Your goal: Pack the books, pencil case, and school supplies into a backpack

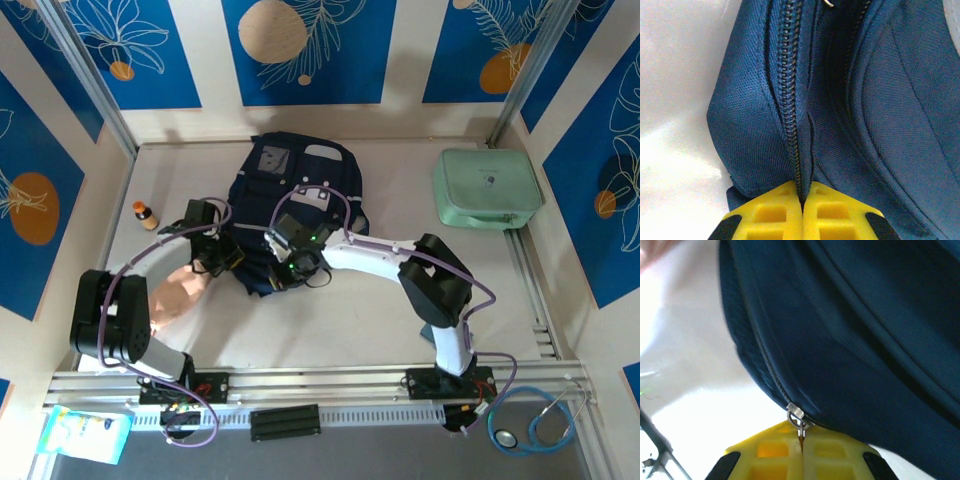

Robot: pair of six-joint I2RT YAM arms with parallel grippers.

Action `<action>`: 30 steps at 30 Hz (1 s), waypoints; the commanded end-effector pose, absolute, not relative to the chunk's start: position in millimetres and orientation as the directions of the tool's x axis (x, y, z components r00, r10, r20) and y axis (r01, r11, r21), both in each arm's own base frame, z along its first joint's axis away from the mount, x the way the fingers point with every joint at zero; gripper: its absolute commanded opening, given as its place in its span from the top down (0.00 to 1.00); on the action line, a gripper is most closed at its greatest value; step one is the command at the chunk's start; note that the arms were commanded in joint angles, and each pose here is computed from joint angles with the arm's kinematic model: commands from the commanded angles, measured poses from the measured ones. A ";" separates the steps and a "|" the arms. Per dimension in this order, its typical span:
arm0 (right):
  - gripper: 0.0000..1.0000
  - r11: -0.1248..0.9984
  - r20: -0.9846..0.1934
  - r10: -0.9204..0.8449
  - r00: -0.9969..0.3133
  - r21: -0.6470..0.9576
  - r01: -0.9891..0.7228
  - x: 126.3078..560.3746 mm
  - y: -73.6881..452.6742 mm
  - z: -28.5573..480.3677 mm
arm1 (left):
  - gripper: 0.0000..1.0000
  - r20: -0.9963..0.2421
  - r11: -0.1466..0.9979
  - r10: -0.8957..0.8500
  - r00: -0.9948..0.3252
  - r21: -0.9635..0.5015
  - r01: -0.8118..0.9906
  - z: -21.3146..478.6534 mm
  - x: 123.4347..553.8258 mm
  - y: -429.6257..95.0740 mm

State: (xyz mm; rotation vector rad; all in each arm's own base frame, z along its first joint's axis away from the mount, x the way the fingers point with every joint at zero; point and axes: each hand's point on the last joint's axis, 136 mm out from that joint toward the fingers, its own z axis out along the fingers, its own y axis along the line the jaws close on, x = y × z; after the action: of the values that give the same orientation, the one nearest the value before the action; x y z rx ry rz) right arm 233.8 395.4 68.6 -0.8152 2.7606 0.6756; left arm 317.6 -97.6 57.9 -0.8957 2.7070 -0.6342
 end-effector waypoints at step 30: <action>1.00 0.854 -0.480 -0.414 -0.774 0.091 -0.513 354.6 207.1 68.4 | 1.00 -0.213 0.945 -0.297 -0.931 -0.208 -0.253 86.5 306.0 -61.9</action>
State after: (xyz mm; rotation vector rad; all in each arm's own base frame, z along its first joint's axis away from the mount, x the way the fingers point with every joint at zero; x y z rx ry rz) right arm 330.9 228.4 53.6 -0.6765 2.6259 0.3436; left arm 313.6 -85.3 84.0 -0.5153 2.8040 -0.4459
